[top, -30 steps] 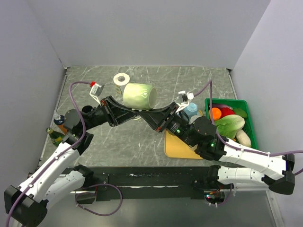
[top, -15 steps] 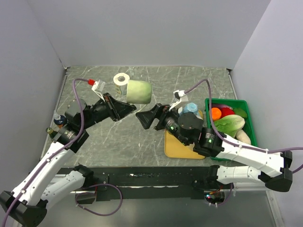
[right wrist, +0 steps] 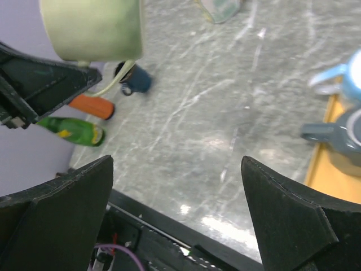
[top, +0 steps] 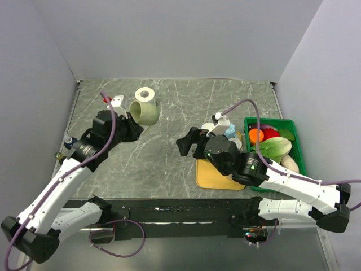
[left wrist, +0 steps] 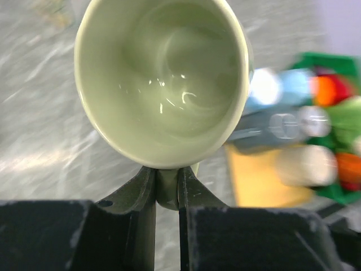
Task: Turn the mug right side up
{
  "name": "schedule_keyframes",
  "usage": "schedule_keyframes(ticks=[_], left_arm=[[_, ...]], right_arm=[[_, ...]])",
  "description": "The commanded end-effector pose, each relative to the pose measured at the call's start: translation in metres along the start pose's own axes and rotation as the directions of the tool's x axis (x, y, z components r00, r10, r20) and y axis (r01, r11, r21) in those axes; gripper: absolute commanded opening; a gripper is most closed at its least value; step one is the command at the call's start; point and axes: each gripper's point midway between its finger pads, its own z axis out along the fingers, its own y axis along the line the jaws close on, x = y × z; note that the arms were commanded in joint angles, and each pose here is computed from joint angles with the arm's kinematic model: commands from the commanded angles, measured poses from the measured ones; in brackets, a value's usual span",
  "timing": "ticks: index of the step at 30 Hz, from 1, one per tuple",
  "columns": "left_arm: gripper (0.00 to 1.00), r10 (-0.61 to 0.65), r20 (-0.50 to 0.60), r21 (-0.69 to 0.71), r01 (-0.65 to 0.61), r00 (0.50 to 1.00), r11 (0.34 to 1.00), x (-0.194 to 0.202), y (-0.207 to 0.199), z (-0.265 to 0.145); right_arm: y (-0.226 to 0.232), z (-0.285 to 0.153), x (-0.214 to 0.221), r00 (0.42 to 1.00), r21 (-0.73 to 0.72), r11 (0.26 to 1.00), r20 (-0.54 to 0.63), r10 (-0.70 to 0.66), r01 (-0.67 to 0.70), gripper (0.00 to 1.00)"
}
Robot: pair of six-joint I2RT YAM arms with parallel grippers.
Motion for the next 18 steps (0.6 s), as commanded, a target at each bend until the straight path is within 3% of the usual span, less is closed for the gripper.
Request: schedule_keyframes(ticks=[1,8,18], left_arm=[[0.01,0.053,0.062,-0.23,-0.037,0.997,0.972,-0.021,0.037,0.006],[0.01,0.061,-0.072,-0.496,-0.089,0.995,0.864,0.012,0.094,0.034],[0.01,0.064,-0.19,-0.697,-0.181,0.98,0.693,0.039,0.142,0.073]], right_arm=[[-0.022,0.0,-0.005,0.998,0.046,0.997,-0.008,0.06,-0.06,1.0],[-0.043,0.007,0.023,0.992,0.092,0.995,-0.115,0.051,-0.041,1.0],[-0.067,0.016,0.06,0.964,0.095,0.995,-0.264,0.027,-0.002,1.0]])
